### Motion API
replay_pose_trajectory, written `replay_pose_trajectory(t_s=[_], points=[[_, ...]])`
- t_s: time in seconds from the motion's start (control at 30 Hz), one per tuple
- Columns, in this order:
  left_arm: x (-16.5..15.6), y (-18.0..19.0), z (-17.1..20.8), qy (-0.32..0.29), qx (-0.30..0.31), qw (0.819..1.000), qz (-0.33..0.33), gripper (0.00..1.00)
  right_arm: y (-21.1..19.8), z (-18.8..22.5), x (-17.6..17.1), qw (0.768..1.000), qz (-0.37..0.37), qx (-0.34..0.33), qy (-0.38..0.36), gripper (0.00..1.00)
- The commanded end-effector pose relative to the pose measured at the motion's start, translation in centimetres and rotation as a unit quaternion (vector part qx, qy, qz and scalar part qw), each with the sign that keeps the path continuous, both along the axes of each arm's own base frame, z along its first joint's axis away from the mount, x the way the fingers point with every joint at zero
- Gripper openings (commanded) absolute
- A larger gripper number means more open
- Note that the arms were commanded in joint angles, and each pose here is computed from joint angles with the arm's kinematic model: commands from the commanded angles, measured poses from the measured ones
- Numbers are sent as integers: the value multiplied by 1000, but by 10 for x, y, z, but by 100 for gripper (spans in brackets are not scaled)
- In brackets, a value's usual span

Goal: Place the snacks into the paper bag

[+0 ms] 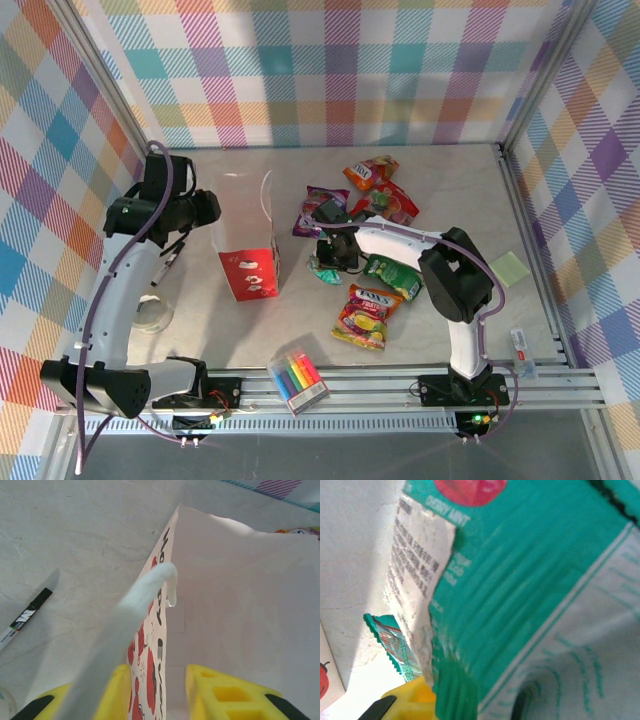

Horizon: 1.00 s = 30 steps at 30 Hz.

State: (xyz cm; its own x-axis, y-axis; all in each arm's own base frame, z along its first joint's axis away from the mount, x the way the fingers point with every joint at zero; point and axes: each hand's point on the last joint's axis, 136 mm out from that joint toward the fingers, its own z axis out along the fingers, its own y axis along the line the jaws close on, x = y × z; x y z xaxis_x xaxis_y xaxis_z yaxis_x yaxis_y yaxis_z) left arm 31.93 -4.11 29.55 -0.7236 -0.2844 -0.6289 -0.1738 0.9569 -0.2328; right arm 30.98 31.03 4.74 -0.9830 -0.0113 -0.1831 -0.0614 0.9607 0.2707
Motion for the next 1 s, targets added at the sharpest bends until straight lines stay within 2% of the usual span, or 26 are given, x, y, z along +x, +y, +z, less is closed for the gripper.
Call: replay_pose_trajectory(t_s=[0.0,0.13,0.33,0.4,0.6,0.97], points=[[-3,2,17,-33,-27,999,7,30,-2,35,4,999,11,2,-32,11],[-7,7,17,-37,-27,999,15,23,-5,61,6,998,12,13,-59,7],[-12,9,14,-33,-29,999,20,19,-13,111,10,993,11,25,-116,4],[-13,11,10,-26,-32,999,26,24,-16,128,11,990,10,29,-135,4],[-16,-7,2,-6,-59,998,-19,43,-25,175,11,981,7,46,-186,1],[-23,-13,-29,45,-70,996,-32,42,-29,274,16,952,27,80,-294,0]])
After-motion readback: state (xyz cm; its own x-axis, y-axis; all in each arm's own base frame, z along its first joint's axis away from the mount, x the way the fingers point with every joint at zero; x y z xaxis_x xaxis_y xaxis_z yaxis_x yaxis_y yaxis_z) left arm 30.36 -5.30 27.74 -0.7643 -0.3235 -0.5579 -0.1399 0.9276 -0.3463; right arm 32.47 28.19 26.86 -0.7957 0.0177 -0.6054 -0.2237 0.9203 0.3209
